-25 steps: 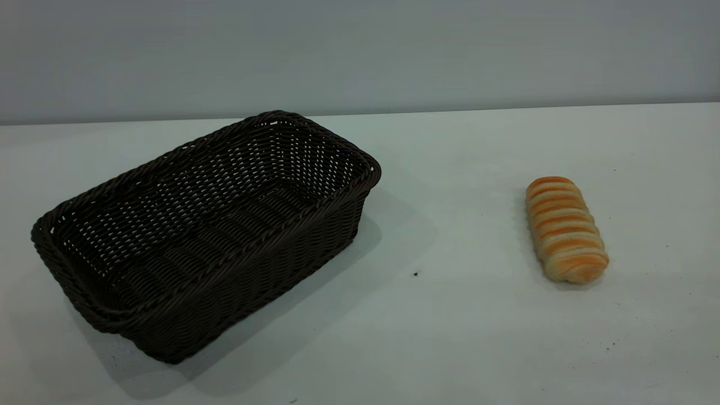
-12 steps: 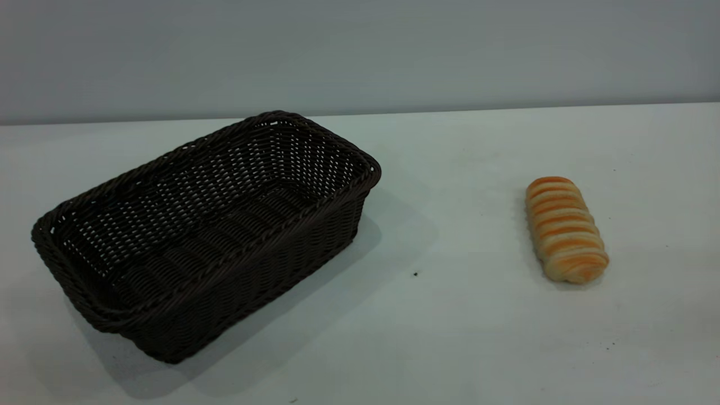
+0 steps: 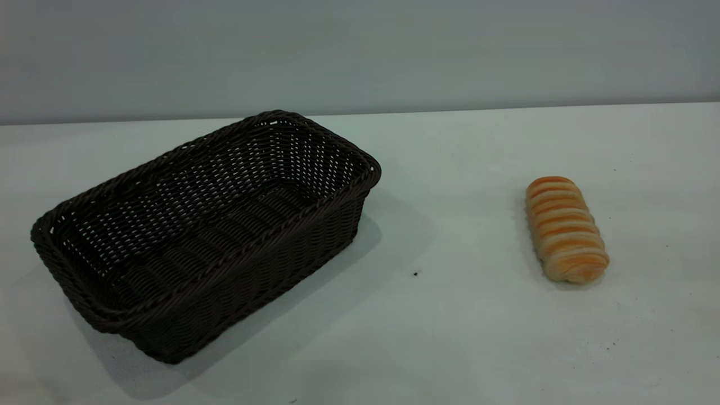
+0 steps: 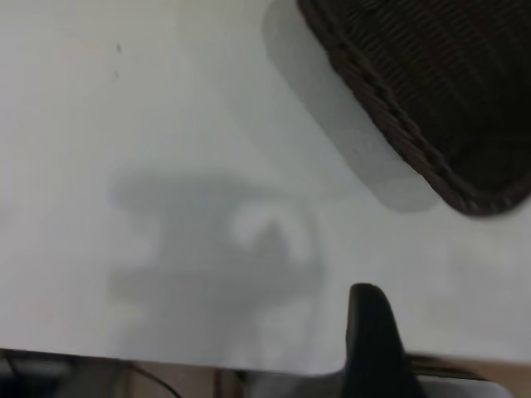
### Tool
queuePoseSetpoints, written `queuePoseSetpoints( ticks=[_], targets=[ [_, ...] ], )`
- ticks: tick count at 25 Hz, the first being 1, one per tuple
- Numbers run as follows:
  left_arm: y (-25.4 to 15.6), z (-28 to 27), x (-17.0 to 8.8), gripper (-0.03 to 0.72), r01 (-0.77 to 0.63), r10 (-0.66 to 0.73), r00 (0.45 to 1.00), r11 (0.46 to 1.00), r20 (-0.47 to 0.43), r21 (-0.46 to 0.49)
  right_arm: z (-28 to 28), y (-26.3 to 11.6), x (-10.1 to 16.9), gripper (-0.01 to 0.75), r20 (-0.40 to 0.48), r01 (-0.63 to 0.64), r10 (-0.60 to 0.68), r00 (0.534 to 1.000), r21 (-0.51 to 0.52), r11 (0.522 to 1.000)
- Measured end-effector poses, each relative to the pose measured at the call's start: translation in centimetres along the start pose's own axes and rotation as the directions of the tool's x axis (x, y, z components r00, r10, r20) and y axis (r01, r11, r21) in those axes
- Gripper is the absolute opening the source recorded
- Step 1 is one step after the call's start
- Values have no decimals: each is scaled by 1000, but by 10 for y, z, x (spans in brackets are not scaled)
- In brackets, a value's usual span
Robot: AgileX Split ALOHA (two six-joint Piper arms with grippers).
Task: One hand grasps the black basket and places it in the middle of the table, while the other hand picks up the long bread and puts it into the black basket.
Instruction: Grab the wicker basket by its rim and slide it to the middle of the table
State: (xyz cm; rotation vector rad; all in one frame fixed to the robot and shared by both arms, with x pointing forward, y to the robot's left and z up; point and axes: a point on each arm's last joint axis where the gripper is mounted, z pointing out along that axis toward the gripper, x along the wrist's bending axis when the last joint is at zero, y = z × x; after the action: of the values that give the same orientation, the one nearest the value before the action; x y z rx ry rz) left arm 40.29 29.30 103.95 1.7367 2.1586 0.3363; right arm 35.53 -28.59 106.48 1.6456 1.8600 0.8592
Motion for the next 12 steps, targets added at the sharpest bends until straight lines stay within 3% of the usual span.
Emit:
queuePoseSetpoints(
  ticks=[6,12],
  targets=[
    [27,84,-8,517,253,-248,967,958,-49,135,1,5,-1,407,8,25,-24,1000,-42,999],
    [31,132,-17,517,348,-355,935,914,-6,206,1,5,-1,407,9,32,-31,999,-46,998]
  ],
)
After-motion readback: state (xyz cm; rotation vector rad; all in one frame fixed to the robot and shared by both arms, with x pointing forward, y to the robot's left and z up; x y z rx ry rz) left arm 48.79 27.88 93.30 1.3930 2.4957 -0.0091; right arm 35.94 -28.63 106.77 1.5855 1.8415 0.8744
